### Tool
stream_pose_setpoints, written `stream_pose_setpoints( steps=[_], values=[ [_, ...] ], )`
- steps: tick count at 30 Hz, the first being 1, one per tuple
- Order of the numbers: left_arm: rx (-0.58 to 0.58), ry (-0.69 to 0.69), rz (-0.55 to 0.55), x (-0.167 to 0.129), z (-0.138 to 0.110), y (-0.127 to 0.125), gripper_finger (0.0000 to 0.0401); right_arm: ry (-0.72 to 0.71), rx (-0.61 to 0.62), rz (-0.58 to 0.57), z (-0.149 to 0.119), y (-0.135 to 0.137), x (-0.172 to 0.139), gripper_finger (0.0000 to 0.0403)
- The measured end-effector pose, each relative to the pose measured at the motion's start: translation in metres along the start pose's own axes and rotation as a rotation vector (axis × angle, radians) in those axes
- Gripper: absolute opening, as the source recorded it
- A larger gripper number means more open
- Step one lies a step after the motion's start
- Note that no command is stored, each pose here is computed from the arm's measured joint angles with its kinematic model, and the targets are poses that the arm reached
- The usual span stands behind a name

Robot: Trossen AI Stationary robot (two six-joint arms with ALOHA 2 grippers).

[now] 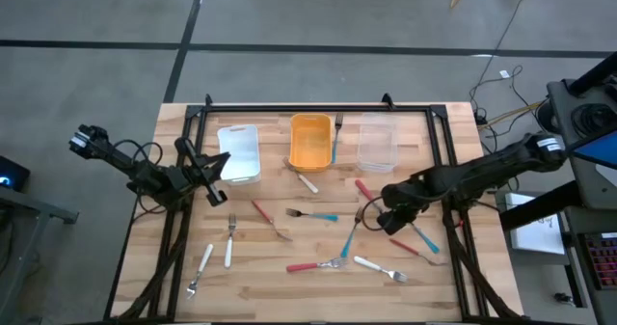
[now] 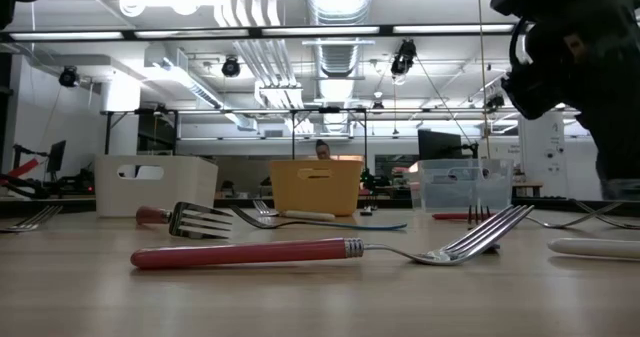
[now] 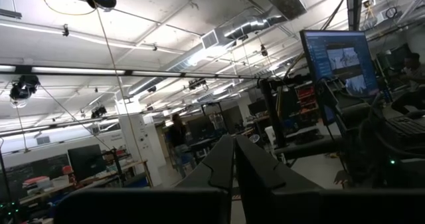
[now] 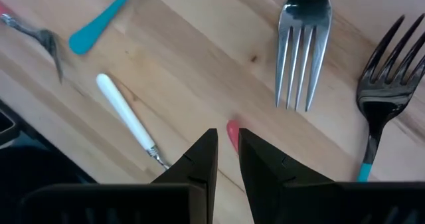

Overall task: Sort silverware by color (type)
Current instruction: Put the blue fork into the transparent bin

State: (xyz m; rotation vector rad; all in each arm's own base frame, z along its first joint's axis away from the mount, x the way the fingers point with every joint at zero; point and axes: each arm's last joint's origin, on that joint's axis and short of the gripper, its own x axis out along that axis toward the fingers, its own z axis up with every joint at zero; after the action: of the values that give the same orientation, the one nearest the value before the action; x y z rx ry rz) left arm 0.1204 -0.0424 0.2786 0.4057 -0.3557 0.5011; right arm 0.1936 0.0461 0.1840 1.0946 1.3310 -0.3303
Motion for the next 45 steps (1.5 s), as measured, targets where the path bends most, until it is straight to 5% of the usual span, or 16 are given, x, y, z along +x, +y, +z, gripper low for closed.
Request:
stream_pose_setpoints(
  steps=[20, 45],
  values=[
    [0.004, 0.003, -0.003, 0.0, 0.0, -0.001, 0.0, -0.021, -0.051, 0.018, 0.002, 0.008, -0.004, 0.0052],
    [-0.018, 0.003, -0.003, 0.0, -0.001, -0.001, 0.0, -0.222, -0.122, 0.053, 0.012, 0.017, -0.006, 0.0052]
  ],
)
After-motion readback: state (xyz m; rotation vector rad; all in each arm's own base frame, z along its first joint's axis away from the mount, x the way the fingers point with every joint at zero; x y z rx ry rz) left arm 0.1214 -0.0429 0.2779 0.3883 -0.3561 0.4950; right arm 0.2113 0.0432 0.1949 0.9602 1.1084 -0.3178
